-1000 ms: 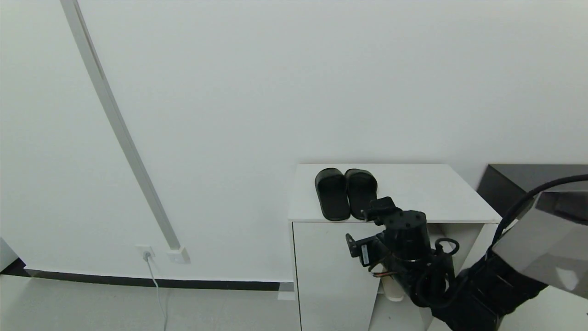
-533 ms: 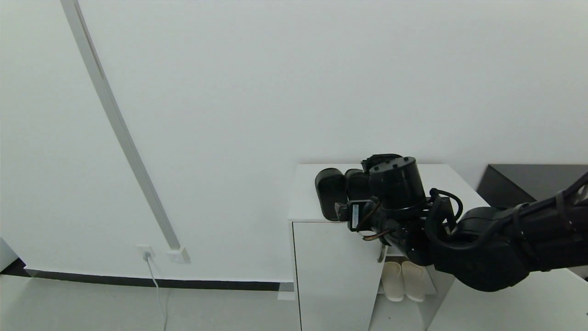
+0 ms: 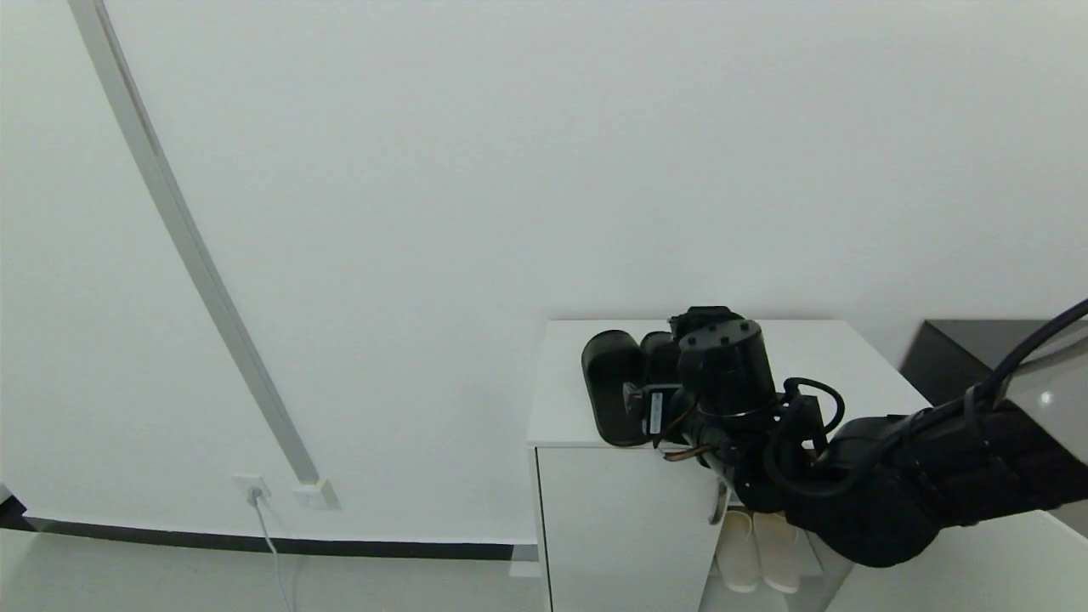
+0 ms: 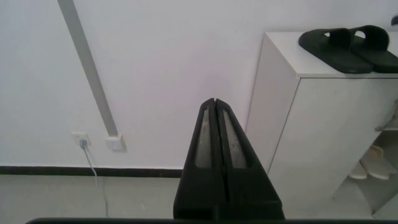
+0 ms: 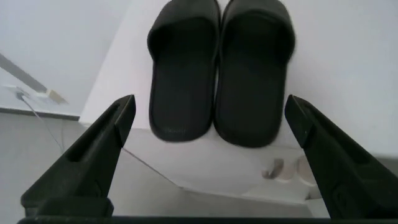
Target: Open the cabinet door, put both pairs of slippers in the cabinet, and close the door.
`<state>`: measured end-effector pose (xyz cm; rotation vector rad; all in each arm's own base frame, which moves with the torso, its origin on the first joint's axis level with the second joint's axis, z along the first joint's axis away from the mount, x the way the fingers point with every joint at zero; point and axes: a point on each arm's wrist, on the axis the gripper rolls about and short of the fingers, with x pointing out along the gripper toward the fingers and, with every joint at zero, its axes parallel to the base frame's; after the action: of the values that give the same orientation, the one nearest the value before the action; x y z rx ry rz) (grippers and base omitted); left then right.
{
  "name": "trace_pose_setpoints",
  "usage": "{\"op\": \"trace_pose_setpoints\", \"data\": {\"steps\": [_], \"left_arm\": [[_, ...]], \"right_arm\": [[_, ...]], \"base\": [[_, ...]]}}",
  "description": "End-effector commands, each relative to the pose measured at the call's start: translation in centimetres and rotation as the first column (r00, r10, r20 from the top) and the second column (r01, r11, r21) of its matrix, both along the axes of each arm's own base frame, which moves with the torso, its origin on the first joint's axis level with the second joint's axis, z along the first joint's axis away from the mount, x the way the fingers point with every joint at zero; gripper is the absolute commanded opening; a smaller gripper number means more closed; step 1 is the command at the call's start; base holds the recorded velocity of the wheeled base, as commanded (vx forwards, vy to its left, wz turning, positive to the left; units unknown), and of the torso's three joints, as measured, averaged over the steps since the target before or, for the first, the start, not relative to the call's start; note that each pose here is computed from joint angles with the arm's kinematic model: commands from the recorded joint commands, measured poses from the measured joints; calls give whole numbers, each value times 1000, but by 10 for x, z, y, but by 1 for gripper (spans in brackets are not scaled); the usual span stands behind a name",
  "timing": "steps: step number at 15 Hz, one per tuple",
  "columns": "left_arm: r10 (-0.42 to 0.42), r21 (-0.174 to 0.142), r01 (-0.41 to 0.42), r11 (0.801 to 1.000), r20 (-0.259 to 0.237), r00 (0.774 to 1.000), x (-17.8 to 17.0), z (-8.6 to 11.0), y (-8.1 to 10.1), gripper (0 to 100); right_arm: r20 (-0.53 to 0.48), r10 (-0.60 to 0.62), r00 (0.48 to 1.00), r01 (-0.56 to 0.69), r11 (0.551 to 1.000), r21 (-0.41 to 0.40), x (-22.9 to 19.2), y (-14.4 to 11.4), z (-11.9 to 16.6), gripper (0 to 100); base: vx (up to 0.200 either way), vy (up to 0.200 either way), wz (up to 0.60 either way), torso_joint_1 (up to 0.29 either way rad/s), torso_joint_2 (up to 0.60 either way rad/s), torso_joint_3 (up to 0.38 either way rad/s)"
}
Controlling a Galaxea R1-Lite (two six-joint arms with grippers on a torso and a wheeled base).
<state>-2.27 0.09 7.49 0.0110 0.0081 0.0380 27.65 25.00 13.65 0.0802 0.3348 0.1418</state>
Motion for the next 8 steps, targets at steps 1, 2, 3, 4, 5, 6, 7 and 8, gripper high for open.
{"op": "trace_pose_setpoints", "data": {"steps": [1, 2, 3, 4, 5, 6, 7, 8], "left_arm": [[0, 0, 0, 1000, 0, 1000, 0, 0, 0, 0], [0, 0, 0, 1000, 0, 1000, 0, 0, 0, 0], [2, -2, -2, 1000, 0, 1000, 0, 0, 0, 0], [2, -3, -2, 1000, 0, 1000, 0, 0, 0, 0], [2, -3, -2, 1000, 0, 1000, 0, 0, 0, 0], [2, -5, -2, 1000, 0, 1000, 0, 0, 0, 0], [2, -5, -2, 1000, 0, 1000, 0, 0, 0, 0], [2, -3, -2, 1000, 0, 1000, 0, 0, 0, 0]], "right_arm": [[-38, -4, 999, 2, 999, -36, 3, 2, -25, 100], [-35, -4, 999, 3, 999, -38, 4, 4, -32, 100], [-33, -1, 999, 0, 999, -39, 5, 5, -40, 100], [-30, -3, 1000, 1, 999, -46, 10, 7, -47, 100], [-12, -8, 1000, 7, 999, -42, 15, 7, -50, 100], [2, -9, 1000, 9, 999, -47, 19, 7, -54, 100], [16, -16, 1000, 17, 998, -57, 26, 5, -58, 100], [29, -15, 999, 17, 998, -64, 33, 6, -63, 100]], "base": [[200, 0, 0, -2, 2, 2], [0, 0, 0, 0, 0, 0], [0, 0, 0, 0, 0, 0], [0, 0, 0, 0, 0, 0], [0, 0, 0, 0, 0, 0], [0, 0, 0, 0, 0, 0], [0, 0, 0, 0, 0, 0], [0, 0, 0, 0, 0, 0]]}}
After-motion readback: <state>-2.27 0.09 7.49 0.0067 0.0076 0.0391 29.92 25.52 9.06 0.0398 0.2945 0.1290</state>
